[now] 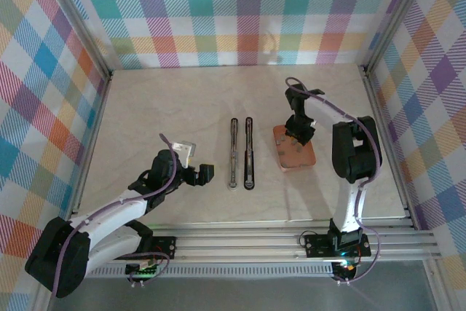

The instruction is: Load the staples into the stapler

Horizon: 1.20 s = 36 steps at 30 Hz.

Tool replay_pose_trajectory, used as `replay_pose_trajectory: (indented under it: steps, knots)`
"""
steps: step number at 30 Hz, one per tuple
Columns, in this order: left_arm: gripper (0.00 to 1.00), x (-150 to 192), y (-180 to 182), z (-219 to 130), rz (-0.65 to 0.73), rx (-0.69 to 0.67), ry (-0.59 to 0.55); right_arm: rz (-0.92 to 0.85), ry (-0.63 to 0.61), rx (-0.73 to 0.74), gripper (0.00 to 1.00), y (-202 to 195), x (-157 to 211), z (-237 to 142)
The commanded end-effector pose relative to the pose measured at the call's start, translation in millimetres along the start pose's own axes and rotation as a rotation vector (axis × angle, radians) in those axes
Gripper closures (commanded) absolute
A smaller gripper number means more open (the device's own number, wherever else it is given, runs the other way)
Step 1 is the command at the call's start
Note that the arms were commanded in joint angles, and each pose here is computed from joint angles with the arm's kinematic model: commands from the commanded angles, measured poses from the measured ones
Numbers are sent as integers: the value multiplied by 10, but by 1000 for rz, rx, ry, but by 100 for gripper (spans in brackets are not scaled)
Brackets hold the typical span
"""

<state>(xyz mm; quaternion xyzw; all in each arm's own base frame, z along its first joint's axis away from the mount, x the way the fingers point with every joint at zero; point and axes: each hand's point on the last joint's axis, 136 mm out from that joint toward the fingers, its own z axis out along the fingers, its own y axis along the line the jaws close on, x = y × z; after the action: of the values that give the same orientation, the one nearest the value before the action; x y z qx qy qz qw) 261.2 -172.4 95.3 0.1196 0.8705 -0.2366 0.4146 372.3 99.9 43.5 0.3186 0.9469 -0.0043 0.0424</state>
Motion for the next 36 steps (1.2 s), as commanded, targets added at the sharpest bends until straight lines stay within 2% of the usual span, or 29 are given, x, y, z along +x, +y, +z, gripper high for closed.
replay_pose_trajectory:
  steps: [1, 21, 28, 36]
  knots:
    - [0, -157, -72, -3, 30, 15, -39, 20, 27, -17, 68, 68, -17, 71]
    - [0, -137, -46, 11, 35, 2, -29, 15, 38, -10, 72, 87, -81, 247]
    - [0, -130, -47, 18, 36, 2, -24, -4, 48, -3, 79, 59, -79, 295]
    - [0, -173, -76, -44, 38, 13, -41, -36, -6, -101, 81, 118, -89, 36]
